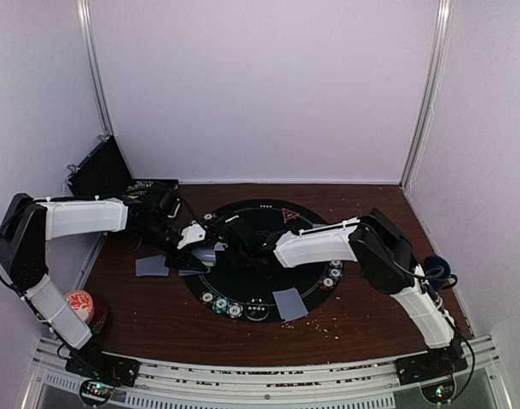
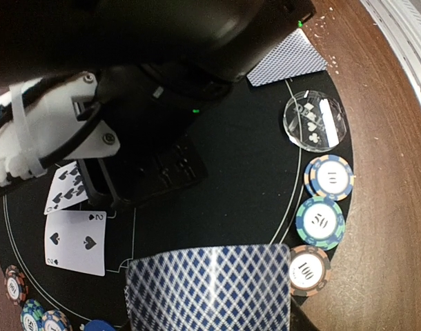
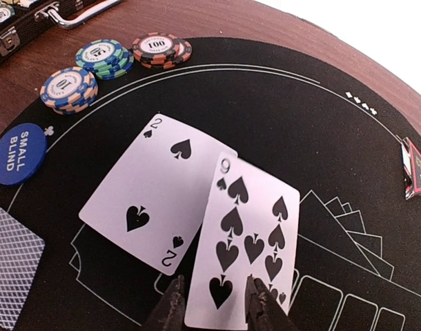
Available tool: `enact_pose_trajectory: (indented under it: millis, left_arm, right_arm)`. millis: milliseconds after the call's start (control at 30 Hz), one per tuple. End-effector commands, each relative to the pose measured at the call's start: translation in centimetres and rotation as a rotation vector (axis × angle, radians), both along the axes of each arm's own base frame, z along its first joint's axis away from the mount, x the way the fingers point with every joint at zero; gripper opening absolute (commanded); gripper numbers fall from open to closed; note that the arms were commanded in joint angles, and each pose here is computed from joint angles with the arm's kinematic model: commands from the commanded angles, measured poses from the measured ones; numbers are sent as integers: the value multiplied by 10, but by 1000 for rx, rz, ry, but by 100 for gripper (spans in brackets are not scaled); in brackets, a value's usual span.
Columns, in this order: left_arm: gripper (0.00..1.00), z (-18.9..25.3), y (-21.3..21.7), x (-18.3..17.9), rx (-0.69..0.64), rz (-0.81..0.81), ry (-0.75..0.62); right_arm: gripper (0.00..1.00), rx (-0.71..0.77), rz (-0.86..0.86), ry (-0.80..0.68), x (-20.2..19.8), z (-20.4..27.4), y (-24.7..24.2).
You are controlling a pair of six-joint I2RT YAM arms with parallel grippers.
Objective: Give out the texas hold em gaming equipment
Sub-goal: Flop the poker card in the community card area.
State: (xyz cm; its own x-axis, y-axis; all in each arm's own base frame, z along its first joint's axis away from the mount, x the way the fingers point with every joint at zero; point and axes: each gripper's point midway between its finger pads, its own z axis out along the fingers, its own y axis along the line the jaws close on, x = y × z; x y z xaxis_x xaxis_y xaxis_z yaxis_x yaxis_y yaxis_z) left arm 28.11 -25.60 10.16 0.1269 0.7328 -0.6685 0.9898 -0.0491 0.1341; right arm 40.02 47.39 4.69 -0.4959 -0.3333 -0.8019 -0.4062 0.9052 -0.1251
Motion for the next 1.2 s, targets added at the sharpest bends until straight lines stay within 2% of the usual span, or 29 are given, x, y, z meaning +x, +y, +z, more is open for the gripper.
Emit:
enact_pose_trajectory:
  millis: [0, 333, 567, 667, 867, 1167]
  left_arm:
    - [42, 6, -3, 9, -25, 7, -23]
    - [42, 6, -2, 9, -25, 8, -24]
    - [42, 7, -2, 9, -26, 7, -26]
    - [42, 7, -2, 9, -27, 8, -23]
    - [42, 7, -2, 8, -27, 8, -23]
    - [42, 6, -2, 9, -26, 9, -21]
  right_arm:
    - [29, 74, 12, -37, -6, 39, 9]
    - [30, 56, 4, -34, -5, 34, 7]
    - [33, 60, -17, -34, -11, 43, -12]
    - [35, 61, -1, -18, -18, 45, -17]
    - [48, -5, 13, 15, -24, 27, -27]
    - [50, -92, -14, 40, -20, -6, -30]
